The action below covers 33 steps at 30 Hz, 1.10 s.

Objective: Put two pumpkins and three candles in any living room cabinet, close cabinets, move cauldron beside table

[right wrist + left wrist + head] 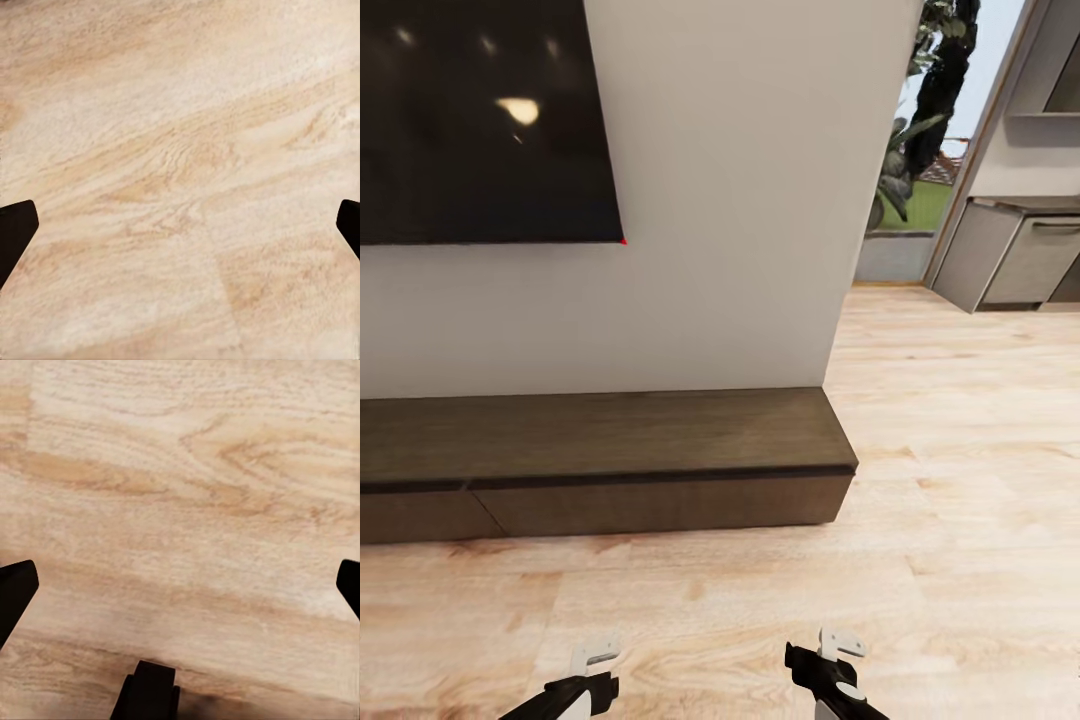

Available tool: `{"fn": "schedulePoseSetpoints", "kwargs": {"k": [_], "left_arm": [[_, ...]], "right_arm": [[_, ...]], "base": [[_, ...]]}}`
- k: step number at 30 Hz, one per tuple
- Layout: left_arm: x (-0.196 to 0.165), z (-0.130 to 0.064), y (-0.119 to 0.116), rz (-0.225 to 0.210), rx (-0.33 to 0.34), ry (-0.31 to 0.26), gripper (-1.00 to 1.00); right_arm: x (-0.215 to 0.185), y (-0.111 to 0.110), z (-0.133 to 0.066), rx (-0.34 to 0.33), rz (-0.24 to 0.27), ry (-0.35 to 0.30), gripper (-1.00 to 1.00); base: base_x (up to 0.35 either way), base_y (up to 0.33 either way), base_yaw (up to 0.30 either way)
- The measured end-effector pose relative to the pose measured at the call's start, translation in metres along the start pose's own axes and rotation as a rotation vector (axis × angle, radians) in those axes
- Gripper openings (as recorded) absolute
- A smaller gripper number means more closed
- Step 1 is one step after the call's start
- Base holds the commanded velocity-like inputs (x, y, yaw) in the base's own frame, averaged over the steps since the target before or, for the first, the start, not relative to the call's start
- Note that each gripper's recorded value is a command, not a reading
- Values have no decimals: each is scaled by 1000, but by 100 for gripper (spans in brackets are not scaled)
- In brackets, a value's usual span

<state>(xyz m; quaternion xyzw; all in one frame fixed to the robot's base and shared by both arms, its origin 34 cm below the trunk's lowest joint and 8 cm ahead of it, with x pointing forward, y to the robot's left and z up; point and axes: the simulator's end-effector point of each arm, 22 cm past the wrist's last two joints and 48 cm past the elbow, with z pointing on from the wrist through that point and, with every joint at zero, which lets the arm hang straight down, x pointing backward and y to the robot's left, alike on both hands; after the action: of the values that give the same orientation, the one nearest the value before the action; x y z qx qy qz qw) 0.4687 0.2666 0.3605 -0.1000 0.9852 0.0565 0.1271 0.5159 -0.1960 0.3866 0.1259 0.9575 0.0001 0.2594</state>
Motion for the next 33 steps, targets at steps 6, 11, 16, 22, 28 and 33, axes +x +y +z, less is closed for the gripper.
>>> {"fn": "schedulePoseSetpoints", "kwargs": {"k": [6,11,16,22,28,33], "left_arm": [[3,-9,1,3,-3,16,100],[3,-16,-1,4,-1,22,100],[0,-24,-1,3,-2,20,100],[-3,-34,0,3,-2,20,100],[-7,-45,0,2,-1,21,100],[-10,-53,1,1,-3,22,100]], "right_arm": [[-3,0,-8,3,1,9,100],[-5,0,-14,5,0,17,100],[-8,0,-21,7,0,21,100],[-14,1,-30,7,0,23,100],[-21,1,-39,7,-1,24,100],[-26,2,-47,7,-1,24,100]], "base": [[0,0,0],[0,0,0],[0,0,0],[0,0,0],[0,0,0],[0,0,0]]}}
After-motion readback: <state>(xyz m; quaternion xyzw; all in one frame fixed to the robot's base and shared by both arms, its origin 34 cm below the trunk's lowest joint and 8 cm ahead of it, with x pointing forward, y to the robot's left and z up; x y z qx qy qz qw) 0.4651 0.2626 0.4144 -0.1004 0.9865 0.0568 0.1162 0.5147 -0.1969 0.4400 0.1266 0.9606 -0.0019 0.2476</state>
